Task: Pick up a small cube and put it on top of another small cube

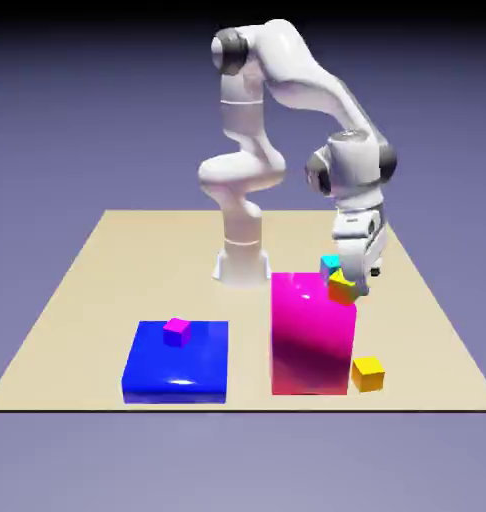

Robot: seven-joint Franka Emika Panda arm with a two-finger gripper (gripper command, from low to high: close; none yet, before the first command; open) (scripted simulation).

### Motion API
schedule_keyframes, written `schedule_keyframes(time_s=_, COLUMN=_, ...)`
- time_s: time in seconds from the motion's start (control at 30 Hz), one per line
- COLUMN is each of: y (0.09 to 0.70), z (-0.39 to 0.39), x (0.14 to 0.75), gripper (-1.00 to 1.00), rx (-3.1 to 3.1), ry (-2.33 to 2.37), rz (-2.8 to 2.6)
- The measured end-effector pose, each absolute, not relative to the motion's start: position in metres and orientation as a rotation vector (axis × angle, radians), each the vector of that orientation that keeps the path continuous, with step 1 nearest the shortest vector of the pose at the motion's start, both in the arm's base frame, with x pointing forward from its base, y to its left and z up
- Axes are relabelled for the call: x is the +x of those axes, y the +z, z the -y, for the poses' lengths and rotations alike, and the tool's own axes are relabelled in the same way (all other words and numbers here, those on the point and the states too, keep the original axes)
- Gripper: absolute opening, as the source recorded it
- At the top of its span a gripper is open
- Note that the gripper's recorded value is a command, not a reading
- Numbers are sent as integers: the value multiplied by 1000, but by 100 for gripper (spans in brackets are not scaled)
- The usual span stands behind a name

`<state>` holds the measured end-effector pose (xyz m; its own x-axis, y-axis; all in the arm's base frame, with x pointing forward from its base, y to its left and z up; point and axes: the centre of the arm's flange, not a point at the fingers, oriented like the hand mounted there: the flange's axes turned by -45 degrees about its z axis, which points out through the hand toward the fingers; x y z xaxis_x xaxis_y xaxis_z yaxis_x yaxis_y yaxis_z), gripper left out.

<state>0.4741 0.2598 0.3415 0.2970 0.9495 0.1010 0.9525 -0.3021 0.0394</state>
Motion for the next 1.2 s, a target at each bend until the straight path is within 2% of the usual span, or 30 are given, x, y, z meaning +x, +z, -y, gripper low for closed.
schedule_keyframes(time_s=0.47, y=213, z=-333, x=461, gripper=0, rx=-2292, ry=500, rz=2520)
schedule_keyframes(time_s=0.7, y=177, z=-351, x=454, gripper=0, rx=-2220, ry=604, rz=2704)
schedule_keyframes(time_s=0.8, y=114, z=-326, x=459, gripper=0, rx=-2220, ry=604, rz=2704)
schedule_keyframes(time_s=0.83, y=114, z=-326, x=459, gripper=-100, rx=-2220, ry=604, rz=2704)
schedule_keyframes(time_s=0.9, y=114, z=-326, x=459, gripper=-100, rx=-2219, ry=605, rz=2703)
schedule_keyframes(time_s=1.0, y=176, z=-351, x=454, gripper=-100, rx=-2219, ry=605, rz=2702)
schedule_keyframes(time_s=1.03, y=176, z=-350, x=448, gripper=-100, rx=-2195, ry=636, rz=2675)
schedule_keyframes(time_s=1.2, y=251, z=-332, x=455, gripper=-100, rx=-2258, ry=745, rz=2489)
